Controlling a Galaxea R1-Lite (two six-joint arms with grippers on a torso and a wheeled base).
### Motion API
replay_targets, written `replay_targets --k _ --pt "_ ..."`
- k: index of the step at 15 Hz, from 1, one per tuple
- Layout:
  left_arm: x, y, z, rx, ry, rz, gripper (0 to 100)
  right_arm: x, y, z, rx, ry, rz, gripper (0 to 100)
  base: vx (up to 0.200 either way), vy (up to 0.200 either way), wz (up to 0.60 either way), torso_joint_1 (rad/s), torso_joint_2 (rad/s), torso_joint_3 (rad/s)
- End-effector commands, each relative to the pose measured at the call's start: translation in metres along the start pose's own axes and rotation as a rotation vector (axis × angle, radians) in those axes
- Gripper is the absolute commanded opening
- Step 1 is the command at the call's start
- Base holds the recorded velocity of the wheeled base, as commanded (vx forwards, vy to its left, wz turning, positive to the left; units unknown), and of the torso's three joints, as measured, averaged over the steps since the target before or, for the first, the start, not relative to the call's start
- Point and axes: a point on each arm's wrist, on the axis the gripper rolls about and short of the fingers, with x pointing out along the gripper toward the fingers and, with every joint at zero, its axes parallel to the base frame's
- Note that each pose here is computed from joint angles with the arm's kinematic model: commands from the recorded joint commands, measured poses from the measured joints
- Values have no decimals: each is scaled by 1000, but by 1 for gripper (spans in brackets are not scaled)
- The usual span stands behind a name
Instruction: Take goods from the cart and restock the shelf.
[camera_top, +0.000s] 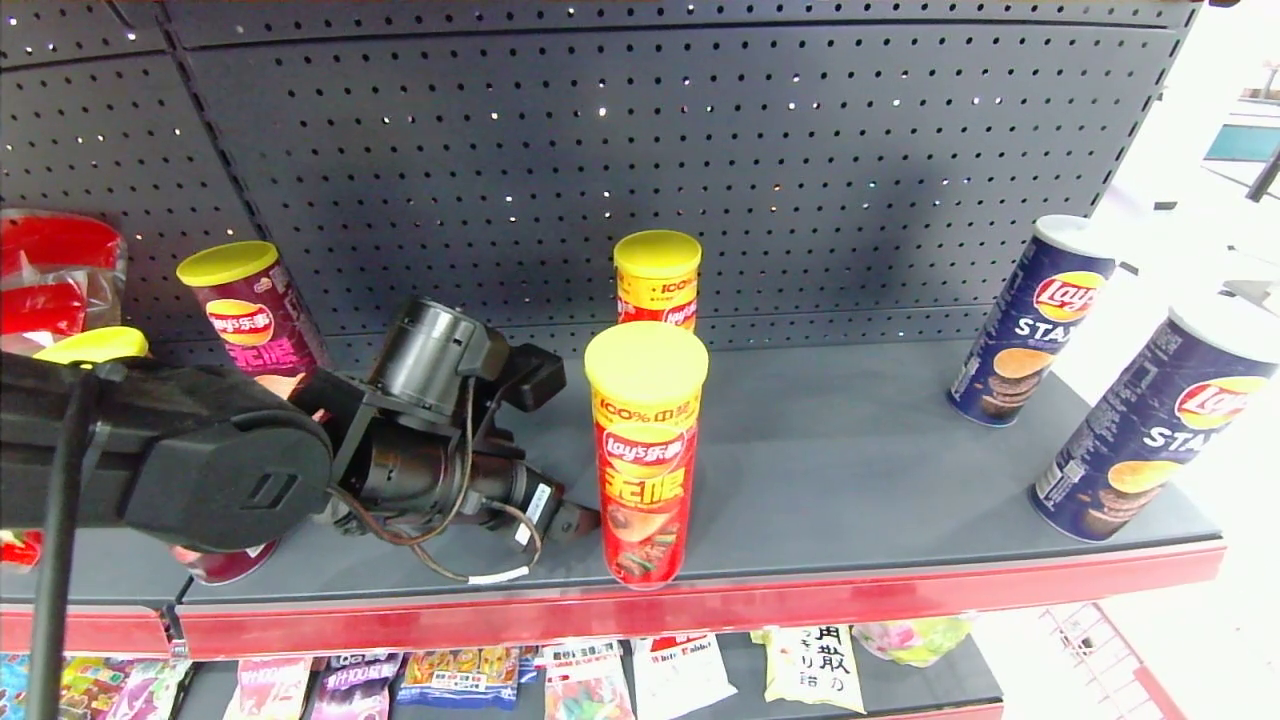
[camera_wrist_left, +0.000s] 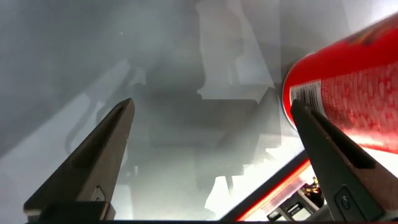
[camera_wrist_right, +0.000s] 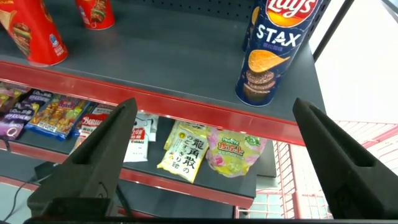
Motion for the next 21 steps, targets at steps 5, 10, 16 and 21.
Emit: replay_targets --k 5,10,16,21 --pt "-2 0 -2 -1 5 8 100 0 0 0 -1 1 1 100 0 0 0 0 0 0" --pt "-60 0 2 -37 -104 31 100 2 1 -2 -3 16 4 100 0 0 0 0 0 0" --pt "-196 -11 -43 -34 -253 71 100 7 3 -19 -19 76 0 100 0 0 0 0 0 0" --pt "-302 -19 -163 -95 -303 251 100 7 5 -19 1 118 -210 100 0 0 0 0 0 0"
